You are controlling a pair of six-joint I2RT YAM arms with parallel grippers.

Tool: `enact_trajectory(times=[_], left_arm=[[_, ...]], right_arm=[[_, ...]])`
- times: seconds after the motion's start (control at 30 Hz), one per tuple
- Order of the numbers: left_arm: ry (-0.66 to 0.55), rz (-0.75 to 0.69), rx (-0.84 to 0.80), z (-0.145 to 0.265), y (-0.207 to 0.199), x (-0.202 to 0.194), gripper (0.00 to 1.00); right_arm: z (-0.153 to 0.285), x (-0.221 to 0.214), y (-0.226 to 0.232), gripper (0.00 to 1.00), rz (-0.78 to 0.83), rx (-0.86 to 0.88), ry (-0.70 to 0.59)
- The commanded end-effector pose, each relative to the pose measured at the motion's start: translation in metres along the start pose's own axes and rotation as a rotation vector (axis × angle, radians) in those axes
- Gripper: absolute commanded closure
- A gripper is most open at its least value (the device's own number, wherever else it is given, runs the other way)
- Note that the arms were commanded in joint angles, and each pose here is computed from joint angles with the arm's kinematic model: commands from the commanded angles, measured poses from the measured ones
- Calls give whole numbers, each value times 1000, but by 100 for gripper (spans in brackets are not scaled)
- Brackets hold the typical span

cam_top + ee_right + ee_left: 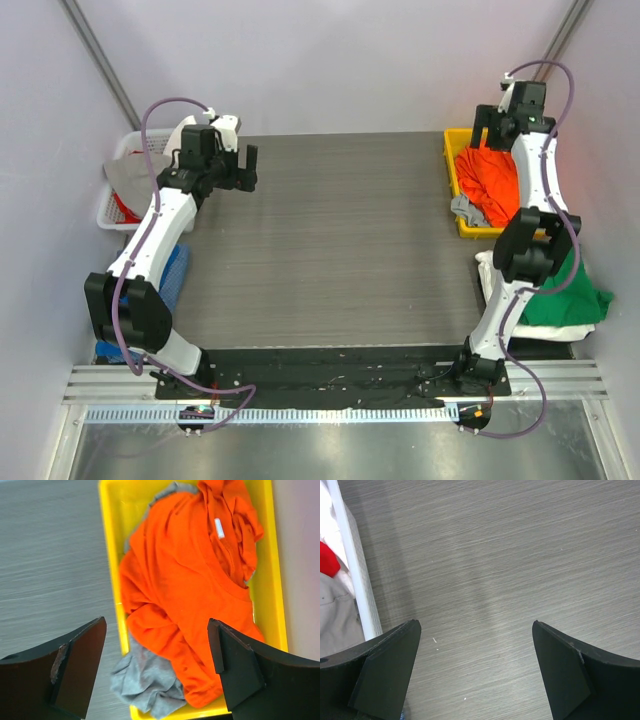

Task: Fold and stack the t-shirts
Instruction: Grab the tshirt from the pile

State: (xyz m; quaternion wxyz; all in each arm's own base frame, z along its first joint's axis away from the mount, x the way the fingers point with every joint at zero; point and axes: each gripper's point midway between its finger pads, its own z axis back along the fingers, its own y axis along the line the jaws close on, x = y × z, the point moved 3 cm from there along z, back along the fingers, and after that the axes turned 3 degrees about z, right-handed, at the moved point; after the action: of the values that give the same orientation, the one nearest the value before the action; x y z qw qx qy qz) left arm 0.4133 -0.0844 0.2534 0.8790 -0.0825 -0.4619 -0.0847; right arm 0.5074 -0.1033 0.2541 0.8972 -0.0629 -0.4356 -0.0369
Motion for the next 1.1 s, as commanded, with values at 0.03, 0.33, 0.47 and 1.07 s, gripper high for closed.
enact_trajectory(times=[0.03, 0.33, 0.47, 1.07], left_arm=[[-61, -47, 12, 1, 2, 18, 0], [-34, -64, 42, -9, 8, 11, 0], [-16, -60, 41, -15, 8, 6, 0], [15, -69, 59, -19, 12, -5, 0]], right_arm=[[-27, -6, -15, 15, 40, -86, 87], [-61, -28, -16, 53, 70, -75, 146], [-72, -36, -20, 53, 74, -71, 168], [-111, -70, -18, 50, 80, -51, 251]])
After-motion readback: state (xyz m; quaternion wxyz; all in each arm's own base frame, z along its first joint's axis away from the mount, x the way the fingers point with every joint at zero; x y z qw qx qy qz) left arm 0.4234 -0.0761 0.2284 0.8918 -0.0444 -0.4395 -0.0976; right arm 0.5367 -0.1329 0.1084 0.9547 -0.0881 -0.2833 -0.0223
